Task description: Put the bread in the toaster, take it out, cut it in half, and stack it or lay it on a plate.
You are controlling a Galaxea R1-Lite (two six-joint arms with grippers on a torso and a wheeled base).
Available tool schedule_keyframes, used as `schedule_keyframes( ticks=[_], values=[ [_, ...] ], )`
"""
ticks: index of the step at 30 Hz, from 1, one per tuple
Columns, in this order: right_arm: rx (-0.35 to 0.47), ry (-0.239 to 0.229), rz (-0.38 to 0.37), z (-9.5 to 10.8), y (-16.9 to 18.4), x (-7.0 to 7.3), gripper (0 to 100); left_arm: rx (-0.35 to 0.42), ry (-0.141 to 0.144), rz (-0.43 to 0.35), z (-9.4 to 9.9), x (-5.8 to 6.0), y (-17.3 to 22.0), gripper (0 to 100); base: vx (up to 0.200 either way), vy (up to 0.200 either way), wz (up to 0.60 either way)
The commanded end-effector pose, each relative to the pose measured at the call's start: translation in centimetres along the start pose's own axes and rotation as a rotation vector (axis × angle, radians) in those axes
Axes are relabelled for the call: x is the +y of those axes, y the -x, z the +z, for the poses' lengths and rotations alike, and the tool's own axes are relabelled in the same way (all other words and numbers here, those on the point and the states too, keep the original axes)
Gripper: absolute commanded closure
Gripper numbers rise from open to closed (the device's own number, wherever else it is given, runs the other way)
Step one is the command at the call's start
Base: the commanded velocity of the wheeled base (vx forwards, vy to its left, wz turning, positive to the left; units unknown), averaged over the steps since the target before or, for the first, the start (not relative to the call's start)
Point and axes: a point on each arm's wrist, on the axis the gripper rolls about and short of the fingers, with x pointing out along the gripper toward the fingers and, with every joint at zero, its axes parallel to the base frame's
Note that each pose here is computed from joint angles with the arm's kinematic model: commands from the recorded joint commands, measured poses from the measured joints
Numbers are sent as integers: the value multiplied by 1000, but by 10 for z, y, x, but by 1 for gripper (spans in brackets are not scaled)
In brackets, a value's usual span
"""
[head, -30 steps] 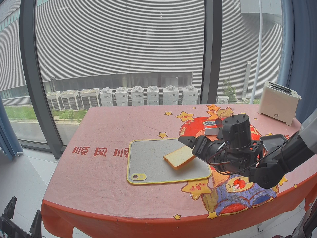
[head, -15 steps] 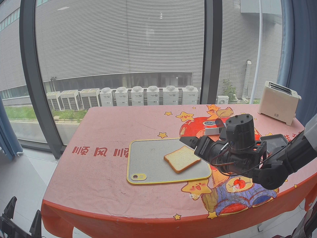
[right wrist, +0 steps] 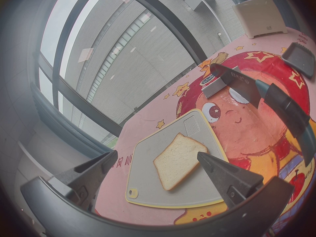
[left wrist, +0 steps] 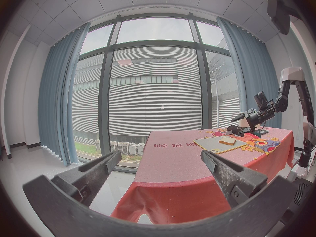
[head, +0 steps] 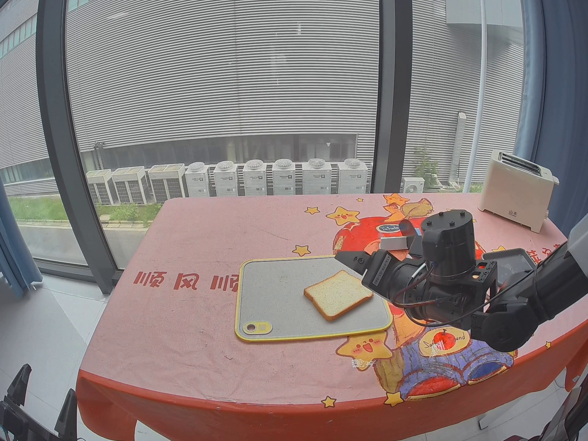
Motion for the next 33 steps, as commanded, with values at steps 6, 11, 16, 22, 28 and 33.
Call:
schedule_keyframes(
  ticks=[6,11,16,22,28,33],
  values=[
    [-3,112,10,-6,10,3,0,1,0,0,-5,0,0,0,0,0,0],
    [-10,251,-20,-13,13,-2,0,1,0,0,-5,0,0,0,0,0,0],
    [-19,306,-12,-17,15,-6,0,1,-2,0,-5,0,0,0,0,0,0],
    [-55,451,18,-24,20,-17,0,1,0,0,-5,0,0,0,0,0,0],
    [-108,544,50,-25,25,-21,0,1,0,0,-5,0,0,0,0,0,0],
    [-126,576,50,-23,28,-22,0,1,0,0,-5,0,0,0,0,0,0]
  ],
)
